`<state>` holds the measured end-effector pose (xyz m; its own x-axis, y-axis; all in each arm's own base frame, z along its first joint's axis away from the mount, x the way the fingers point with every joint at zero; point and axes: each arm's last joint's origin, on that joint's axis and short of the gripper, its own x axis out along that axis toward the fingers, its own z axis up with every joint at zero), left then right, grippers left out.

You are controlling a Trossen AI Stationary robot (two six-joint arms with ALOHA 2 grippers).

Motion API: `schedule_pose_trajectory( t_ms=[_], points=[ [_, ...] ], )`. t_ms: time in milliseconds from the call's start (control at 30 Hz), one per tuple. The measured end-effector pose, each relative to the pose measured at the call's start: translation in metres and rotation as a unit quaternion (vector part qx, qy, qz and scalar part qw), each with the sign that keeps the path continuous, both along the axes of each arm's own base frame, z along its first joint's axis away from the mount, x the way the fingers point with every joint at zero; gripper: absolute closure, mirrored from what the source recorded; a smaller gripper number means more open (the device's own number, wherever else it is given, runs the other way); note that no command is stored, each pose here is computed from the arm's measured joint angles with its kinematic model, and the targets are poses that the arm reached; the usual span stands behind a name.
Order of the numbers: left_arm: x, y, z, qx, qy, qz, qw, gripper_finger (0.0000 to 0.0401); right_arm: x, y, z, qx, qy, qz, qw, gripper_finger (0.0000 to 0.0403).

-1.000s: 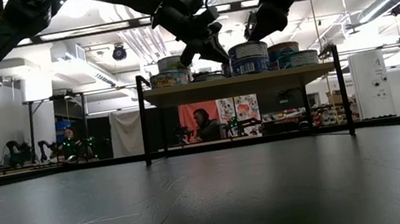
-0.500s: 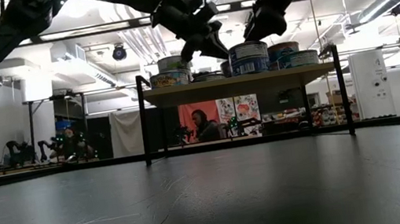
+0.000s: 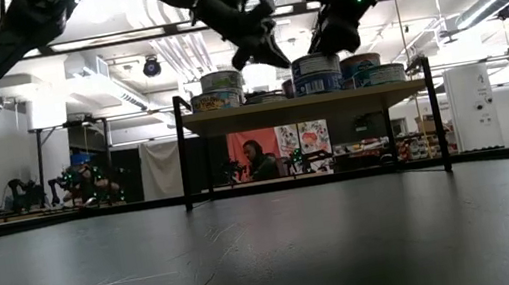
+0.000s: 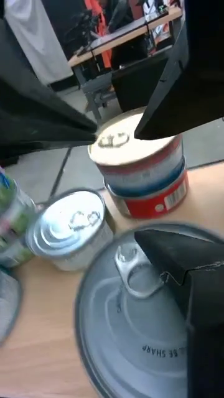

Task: Stack canned seafood by type on shelf
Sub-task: Stack the blue pink tuna can on top of the blue pink tuna can on the shelf

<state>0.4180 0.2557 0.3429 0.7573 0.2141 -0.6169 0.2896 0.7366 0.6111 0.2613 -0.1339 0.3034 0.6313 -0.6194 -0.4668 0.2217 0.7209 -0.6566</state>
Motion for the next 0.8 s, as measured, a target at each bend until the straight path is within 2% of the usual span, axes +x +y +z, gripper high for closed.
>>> schedule_pose_trajectory(
  t_ms=[100,200,300,400,500,600,700,800],
  points=[
    [-0.010,0.001,0.013,-0.002,-0.014,-0.012,1.000,0.0387,-0.008,-0.001,0.013,0.002,-0.033,-0.015,0.999,0.0172],
    [-0.022,0.003,0.024,-0.038,-0.037,-0.048,0.997,0.0388,-0.015,-0.005,0.026,0.016,-0.063,-0.031,0.997,0.0186],
    [-0.031,0.003,0.027,-0.065,-0.032,-0.048,0.996,0.0395,-0.020,-0.013,0.041,0.036,-0.105,-0.059,0.992,0.0205],
    [-0.036,0.003,0.026,-0.082,-0.016,-0.039,0.996,0.0399,-0.026,-0.027,0.060,0.070,-0.164,-0.112,0.978,0.0237],
    [-0.040,0.005,0.024,-0.084,0.002,-0.026,0.996,0.0400,-0.034,-0.048,0.080,0.119,-0.200,-0.164,0.958,0.0296],
    [-0.041,0.007,0.019,-0.093,0.017,-0.009,0.995,0.0400,-0.038,-0.071,0.093,0.198,-0.204,-0.167,0.944,0.0371],
    [-0.035,0.005,0.011,-0.094,0.033,0.013,0.995,0.0401,-0.031,-0.095,0.097,0.251,-0.189,-0.194,0.929,0.0386],
    [-0.029,0.000,0.007,-0.072,0.052,0.042,0.995,0.0401,-0.022,-0.121,0.092,0.287,-0.150,-0.225,0.919,0.0393]
  ],
)
